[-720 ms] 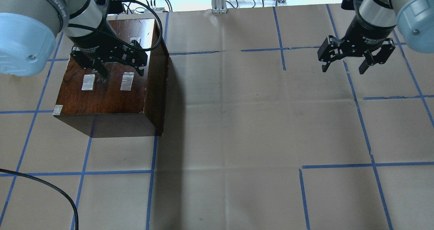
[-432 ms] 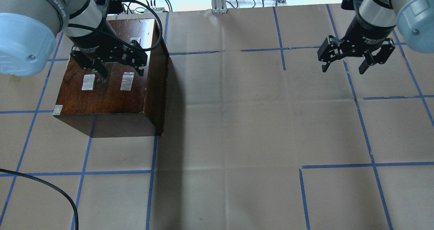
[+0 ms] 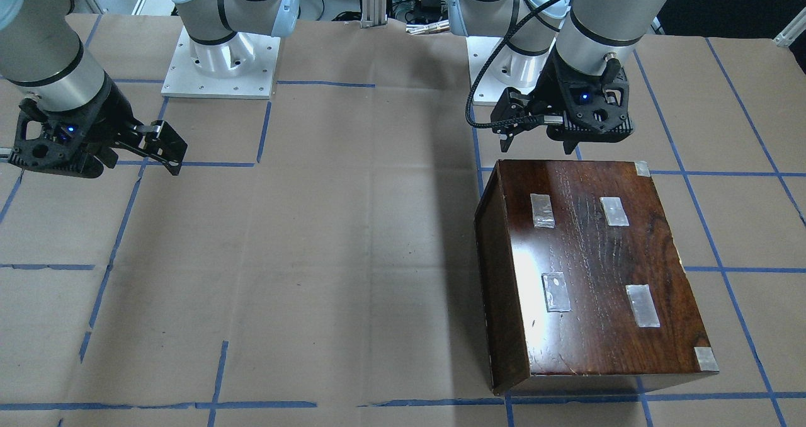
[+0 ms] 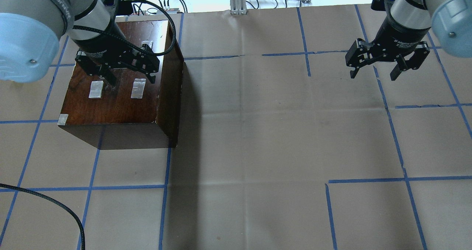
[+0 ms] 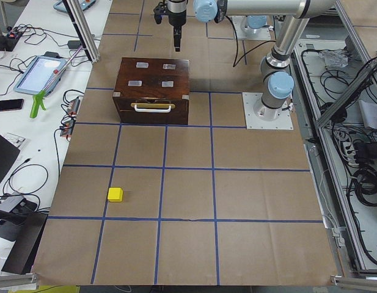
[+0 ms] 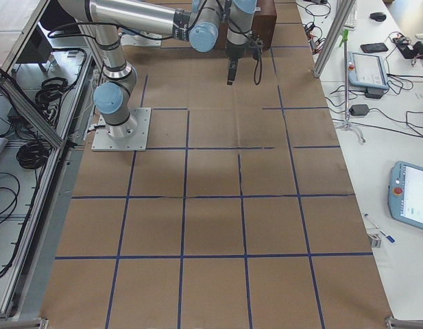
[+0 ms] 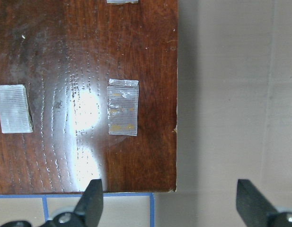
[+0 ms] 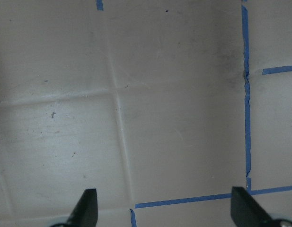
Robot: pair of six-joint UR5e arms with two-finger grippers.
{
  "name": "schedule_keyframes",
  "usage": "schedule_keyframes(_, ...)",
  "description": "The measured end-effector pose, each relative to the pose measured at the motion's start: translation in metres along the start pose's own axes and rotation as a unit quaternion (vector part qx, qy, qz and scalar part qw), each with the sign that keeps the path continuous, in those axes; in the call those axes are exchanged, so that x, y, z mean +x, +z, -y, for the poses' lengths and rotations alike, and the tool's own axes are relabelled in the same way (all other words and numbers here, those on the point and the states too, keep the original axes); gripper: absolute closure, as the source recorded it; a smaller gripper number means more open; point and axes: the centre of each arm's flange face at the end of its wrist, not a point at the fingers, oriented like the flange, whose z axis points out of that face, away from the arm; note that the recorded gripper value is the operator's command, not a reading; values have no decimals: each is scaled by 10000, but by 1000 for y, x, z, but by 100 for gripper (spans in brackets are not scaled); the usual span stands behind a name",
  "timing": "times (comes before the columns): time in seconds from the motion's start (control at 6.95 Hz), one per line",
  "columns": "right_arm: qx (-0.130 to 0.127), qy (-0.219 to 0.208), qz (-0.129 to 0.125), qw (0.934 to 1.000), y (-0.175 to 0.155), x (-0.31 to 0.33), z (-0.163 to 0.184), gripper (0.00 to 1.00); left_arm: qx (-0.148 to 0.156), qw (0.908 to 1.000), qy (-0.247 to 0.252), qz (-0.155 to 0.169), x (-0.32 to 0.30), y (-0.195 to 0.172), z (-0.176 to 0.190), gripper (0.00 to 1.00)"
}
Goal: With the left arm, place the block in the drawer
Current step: 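Move the left gripper off the cabinet top toward the drawer side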
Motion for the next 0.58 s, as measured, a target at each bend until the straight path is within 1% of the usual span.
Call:
schedule_keyframes(0.14,0,0,0,10000,0,0,0,0,-44,10000,-77,5,-4,-1,0,1)
schedule_keyframes(0.29,1,0,0,10000,0,0,0,0,-55,9996,-262,-6,-20,-4,5,1)
schedule_keyframes(0.58,-2,0,0,10000,0,0,0,0,-24,9966,-827,-52,-77,-9,18,1)
